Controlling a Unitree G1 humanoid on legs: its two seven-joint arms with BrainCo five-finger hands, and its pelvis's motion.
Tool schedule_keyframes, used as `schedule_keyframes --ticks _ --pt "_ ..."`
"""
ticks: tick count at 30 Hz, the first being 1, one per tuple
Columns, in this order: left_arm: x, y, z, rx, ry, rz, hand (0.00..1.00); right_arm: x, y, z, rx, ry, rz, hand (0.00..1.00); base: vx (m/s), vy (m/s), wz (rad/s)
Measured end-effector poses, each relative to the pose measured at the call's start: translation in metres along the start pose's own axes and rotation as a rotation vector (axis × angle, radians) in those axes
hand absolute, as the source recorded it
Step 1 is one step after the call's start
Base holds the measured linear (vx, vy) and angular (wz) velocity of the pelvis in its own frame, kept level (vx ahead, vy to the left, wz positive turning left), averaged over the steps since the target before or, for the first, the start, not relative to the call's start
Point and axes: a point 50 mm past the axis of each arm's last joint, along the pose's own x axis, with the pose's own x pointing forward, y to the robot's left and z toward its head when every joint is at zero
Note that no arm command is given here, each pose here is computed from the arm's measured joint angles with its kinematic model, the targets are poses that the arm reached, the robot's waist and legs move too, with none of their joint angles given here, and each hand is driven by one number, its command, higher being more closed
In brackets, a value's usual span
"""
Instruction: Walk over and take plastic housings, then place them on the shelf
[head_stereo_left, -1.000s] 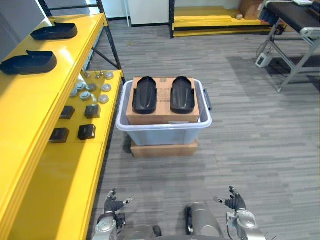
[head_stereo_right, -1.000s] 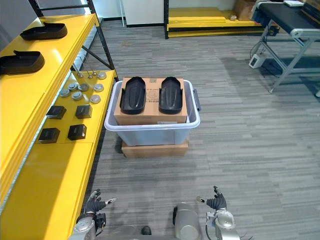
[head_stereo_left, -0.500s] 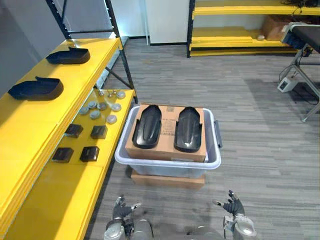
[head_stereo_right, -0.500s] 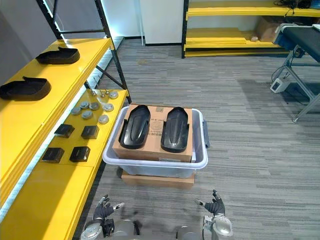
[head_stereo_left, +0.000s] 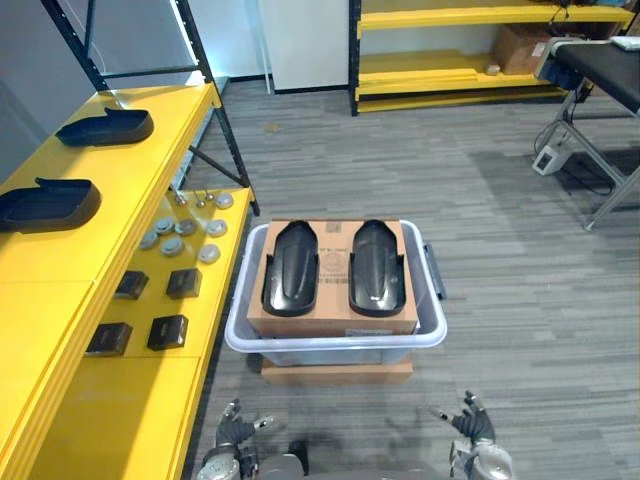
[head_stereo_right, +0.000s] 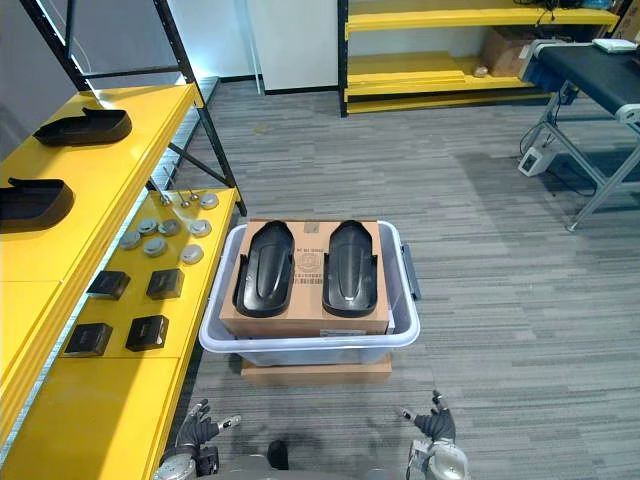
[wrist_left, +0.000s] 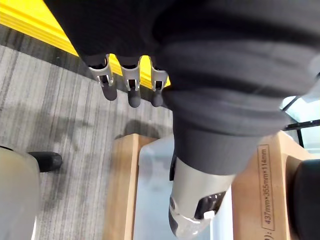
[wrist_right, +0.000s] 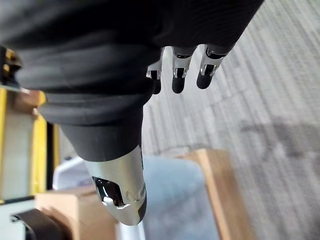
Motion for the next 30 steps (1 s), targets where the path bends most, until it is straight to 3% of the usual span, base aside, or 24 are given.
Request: schedule_keyframes --ticks 8,12,24,30 --pt "-0.001 0.006 0.001 0.053 -0.017 -0.019 0.0 0.022 0.003 0.077 -0.055 -0.315 -0.042 0.0 0.09 0.005 0.04" --pt "-0.001 0.003 0.002 0.077 -0.024 -0.041 0.0 0.042 0.028 0.12 -0.096 -0.443 0.027 0.0 0.04 -0.022 0.12" --pt "-0.002 -0.01 0.009 0.097 -0.07 -0.089 0.0 0.082 0.077 0.129 -0.267 -0.324 0.136 0.0 -0.05 -0.009 0.15" --pt "0.003 -0.018 0.028 0.071 -0.123 -0.087 0.0 0.1 0.095 0.16 -0.28 -0.298 0.114 0.0 -0.15 0.026 0.12"
